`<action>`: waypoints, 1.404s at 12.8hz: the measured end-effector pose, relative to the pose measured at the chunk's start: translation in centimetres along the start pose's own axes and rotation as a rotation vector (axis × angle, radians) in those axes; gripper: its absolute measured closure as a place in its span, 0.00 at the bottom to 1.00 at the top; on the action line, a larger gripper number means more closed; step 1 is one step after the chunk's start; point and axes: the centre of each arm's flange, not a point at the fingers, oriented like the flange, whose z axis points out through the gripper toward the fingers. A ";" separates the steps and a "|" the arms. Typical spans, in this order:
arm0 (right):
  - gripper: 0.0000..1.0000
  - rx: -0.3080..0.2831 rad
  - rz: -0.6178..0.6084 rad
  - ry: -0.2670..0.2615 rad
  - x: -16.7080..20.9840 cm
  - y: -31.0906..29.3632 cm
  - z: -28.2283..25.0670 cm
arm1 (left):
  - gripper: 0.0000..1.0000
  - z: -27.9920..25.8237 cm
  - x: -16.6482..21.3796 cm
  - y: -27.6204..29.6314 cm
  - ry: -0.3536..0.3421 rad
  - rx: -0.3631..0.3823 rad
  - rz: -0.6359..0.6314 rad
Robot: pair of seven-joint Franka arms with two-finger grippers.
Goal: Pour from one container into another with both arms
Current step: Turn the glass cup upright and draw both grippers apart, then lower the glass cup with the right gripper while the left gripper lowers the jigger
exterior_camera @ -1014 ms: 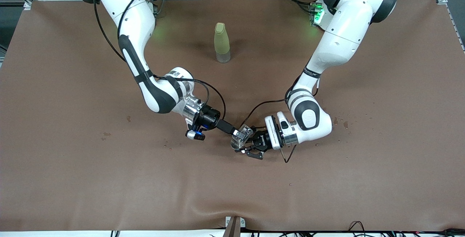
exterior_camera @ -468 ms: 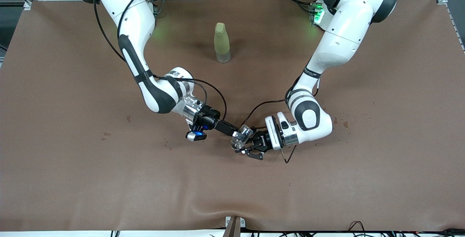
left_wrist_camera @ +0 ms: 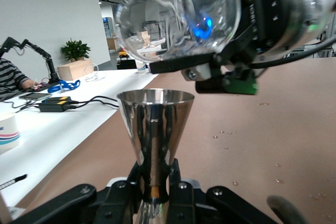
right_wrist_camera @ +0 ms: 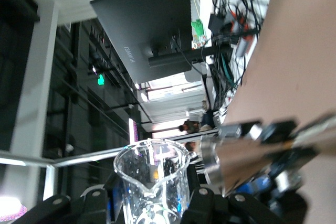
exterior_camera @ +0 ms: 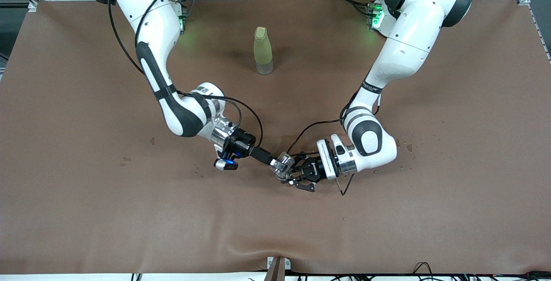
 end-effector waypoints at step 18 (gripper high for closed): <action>0.51 0.038 -1.456 -0.568 27.6 4.3 -48.4 | 0.78 -37.5 -9.2 -4.4 0.069 -0.346 0.142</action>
